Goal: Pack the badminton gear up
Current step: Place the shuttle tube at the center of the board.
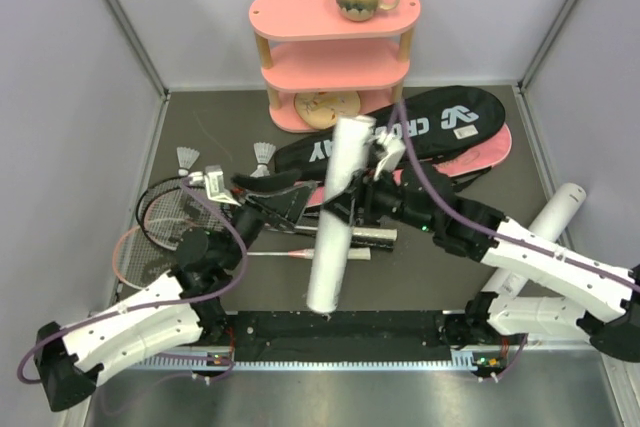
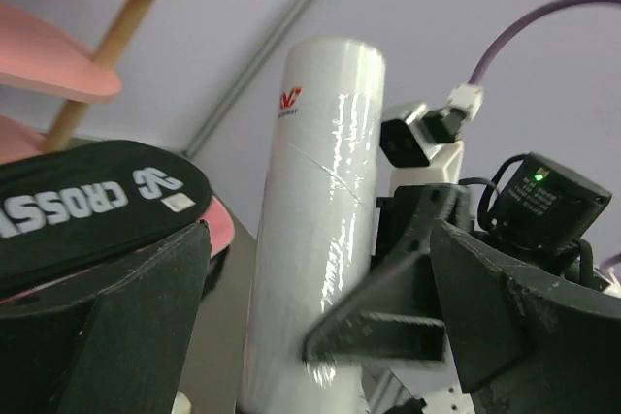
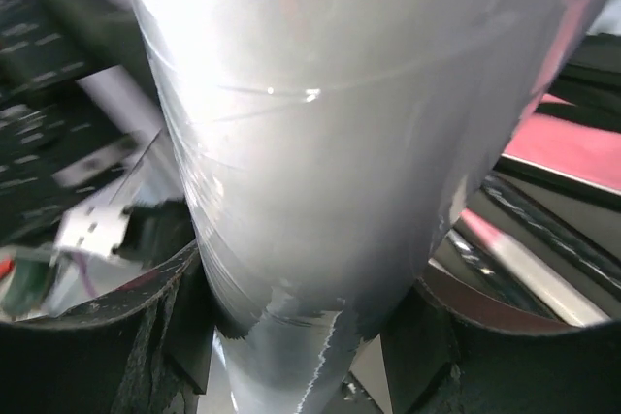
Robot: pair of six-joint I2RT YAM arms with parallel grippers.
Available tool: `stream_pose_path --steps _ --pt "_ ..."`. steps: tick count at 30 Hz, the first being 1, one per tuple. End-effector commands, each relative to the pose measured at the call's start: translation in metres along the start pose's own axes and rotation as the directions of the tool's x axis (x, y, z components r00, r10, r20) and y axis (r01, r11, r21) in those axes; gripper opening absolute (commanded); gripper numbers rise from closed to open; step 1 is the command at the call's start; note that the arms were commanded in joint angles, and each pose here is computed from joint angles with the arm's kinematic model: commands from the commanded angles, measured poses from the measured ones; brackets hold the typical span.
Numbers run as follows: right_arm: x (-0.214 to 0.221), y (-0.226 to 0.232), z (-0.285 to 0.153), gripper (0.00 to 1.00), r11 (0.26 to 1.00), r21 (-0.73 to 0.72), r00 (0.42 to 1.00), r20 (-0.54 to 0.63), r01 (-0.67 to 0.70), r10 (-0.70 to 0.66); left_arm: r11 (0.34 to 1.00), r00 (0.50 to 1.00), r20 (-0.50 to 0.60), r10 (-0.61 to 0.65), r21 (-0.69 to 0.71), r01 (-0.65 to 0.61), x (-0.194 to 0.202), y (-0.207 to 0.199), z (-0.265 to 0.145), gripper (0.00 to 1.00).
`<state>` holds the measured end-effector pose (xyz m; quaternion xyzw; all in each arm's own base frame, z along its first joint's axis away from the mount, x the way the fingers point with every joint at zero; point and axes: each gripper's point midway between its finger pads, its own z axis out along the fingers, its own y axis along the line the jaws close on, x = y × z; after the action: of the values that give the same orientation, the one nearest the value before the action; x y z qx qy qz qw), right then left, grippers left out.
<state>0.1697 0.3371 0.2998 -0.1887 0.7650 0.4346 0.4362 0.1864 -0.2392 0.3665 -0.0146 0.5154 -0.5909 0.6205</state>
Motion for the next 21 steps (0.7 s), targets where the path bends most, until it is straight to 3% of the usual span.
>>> stream_pose_path --steps 1,2,5,7,9,11,15,21 --pt "-0.017 -0.089 -0.034 0.34 0.923 0.307 0.971 0.126 -0.234 0.204 0.944 0.985 -0.035 0.17 -0.282 -0.173 -0.024 0.041 -0.019 0.98" --pt "-0.002 -0.147 -0.059 0.34 0.816 0.506 0.96 0.116 -0.278 0.255 0.917 0.973 -0.054 0.225 -0.327 -0.23 -0.027 0.052 -0.026 0.98" --pt "0.024 -0.229 -0.111 0.36 0.599 0.712 0.917 0.166 -0.366 0.363 0.877 0.935 -0.116 0.334 -0.325 -0.354 -0.032 0.057 -0.044 0.97" --pt "0.034 -0.278 -0.153 0.36 0.463 0.755 0.852 0.24 -0.465 0.465 0.879 0.919 -0.161 0.36 -0.271 -0.392 -0.028 0.05 -0.051 0.96" --pt "0.052 -0.318 -0.186 0.36 0.323 0.816 0.812 0.273 -0.479 0.517 0.875 0.893 -0.209 0.398 -0.207 -0.438 -0.022 0.043 -0.054 0.96" --pt "0.059 -0.34 -0.195 0.39 0.256 0.846 0.782 0.262 -0.468 0.565 0.874 0.868 -0.287 0.406 -0.156 -0.46 -0.009 0.041 -0.059 0.98" --pt "0.055 -0.377 -0.21 0.46 0.141 0.905 0.787 0.263 -0.402 0.558 0.879 0.842 -0.362 0.4 -0.108 -0.464 0.005 0.039 -0.065 0.98" --pt "0.045 -0.411 -0.209 0.59 0.086 0.932 0.787 0.246 -0.353 0.566 0.899 0.818 -0.421 0.392 -0.011 -0.437 0.018 0.025 -0.073 0.98"
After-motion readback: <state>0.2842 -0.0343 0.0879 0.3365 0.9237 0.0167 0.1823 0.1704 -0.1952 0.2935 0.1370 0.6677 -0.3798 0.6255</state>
